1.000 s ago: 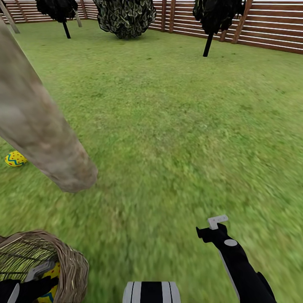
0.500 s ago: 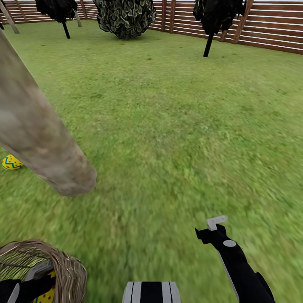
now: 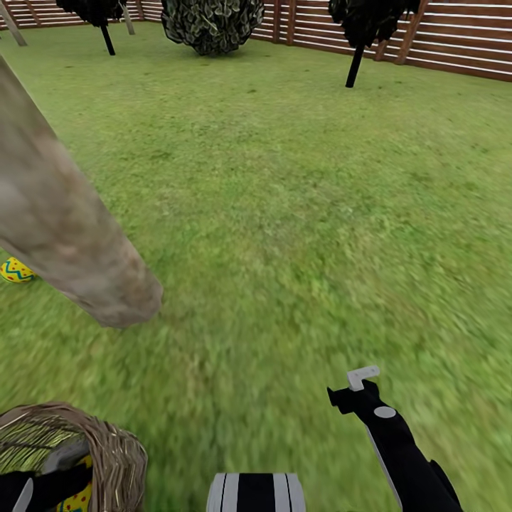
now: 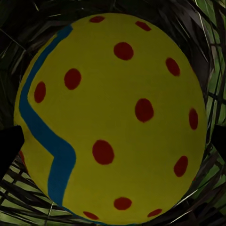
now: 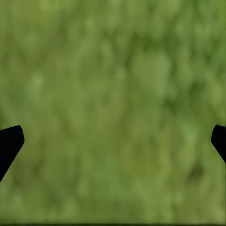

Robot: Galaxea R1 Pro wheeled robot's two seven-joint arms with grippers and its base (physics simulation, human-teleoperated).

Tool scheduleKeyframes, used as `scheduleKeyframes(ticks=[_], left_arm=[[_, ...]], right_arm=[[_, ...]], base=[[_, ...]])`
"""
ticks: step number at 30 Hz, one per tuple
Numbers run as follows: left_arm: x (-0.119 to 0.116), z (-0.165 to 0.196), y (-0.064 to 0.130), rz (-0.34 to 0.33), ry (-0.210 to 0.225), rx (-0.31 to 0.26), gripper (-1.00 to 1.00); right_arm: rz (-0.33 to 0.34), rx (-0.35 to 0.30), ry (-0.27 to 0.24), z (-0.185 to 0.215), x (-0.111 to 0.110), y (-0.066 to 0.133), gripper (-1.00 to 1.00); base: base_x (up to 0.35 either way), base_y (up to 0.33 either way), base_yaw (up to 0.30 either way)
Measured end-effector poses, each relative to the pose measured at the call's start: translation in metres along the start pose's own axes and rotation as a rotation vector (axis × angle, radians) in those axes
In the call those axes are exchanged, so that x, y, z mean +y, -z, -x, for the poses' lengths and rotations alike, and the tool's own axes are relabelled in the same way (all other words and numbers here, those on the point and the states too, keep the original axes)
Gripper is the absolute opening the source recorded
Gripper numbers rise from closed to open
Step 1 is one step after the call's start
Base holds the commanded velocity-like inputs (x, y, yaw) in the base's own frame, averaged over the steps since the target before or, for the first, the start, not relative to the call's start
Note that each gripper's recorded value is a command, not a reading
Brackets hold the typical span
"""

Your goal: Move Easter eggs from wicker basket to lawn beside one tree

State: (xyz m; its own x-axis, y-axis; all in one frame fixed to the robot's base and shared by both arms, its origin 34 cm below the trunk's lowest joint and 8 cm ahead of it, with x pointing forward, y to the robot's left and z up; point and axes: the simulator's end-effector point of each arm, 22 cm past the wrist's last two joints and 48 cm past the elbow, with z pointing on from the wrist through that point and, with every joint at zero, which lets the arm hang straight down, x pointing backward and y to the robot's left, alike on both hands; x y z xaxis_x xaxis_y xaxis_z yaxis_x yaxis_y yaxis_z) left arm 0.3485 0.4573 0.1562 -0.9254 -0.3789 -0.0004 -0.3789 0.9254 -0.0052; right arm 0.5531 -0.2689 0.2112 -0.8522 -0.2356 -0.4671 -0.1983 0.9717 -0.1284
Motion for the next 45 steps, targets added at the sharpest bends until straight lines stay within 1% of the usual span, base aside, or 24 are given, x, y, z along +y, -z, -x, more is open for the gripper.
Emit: scheduleKeyframes(ticks=[4, 10, 11, 14, 16, 18, 31, 34, 41, 43, 45], left_arm=[[0.002, -0.005, -0.005, 0.006, 0.0, 0.016, 1.0], [0.002, -0.006, -0.005, 0.006, 0.0, 0.016, 1.0], [0.002, -0.006, -0.005, 0.007, -0.001, 0.016, -1.0], [0.002, -0.006, -0.005, 0.007, -0.001, 0.015, -1.0], [-0.001, -0.004, -0.005, -0.008, 0.015, 0.009, -1.0], [-0.002, -0.003, -0.005, -0.012, 0.02, 0.006, -1.0], [-0.003, -0.005, -0.006, -0.015, 0.026, 0.008, -1.0], [-0.003, -0.005, -0.006, -0.009, 0.017, 0.007, -1.0], [-0.003, -0.005, -0.006, -0.009, 0.017, 0.007, -1.0], [-0.008, -0.008, -0.006, -0.014, 0.018, 0.01, -1.0], [-0.013, -0.006, -0.005, -0.032, 0.032, 0.005, -1.0]], right_arm=[[0.002, 0.011, -0.001, -0.006, 0.001, -0.004, 1.0], [0.001, 0.011, 0.0, -0.006, 0.001, -0.004, 1.0], [0.002, 0.011, 0.0, -0.005, 0.001, -0.004, 1.0], [0.002, 0.013, 0.0, -0.006, 0.001, -0.004, 1.0], [0.002, 0.013, 0.0, -0.006, 0.001, -0.004, 1.0], [0.002, 0.014, 0.0, -0.007, 0.001, -0.005, 1.0], [0.005, 0.017, 0.002, -0.008, 0.004, -0.005, 1.0], [0.005, 0.017, 0.003, -0.008, 0.003, -0.005, 1.0], [0.007, 0.018, 0.002, -0.008, 0.004, -0.005, 1.0], [0.005, 0.01, 0.002, -0.005, 0.003, -0.003, 1.0], [0.003, 0.003, 0.002, -0.001, 0.002, 0.0, 1.0]], base=[[0.0, 0.0, 0.0], [0.0, 0.0, 0.0], [0.0, 0.0, 0.0], [0.0, 0.0, 0.0], [0.0, 0.0, 0.0], [0.0, 0.0, 0.0], [0.0, 0.0, 0.0], [0.0, 0.0, 0.0], [0.0, 0.0, 0.0], [0.0, 0.0, 0.0], [-0.099, 0.0, 0.0]])
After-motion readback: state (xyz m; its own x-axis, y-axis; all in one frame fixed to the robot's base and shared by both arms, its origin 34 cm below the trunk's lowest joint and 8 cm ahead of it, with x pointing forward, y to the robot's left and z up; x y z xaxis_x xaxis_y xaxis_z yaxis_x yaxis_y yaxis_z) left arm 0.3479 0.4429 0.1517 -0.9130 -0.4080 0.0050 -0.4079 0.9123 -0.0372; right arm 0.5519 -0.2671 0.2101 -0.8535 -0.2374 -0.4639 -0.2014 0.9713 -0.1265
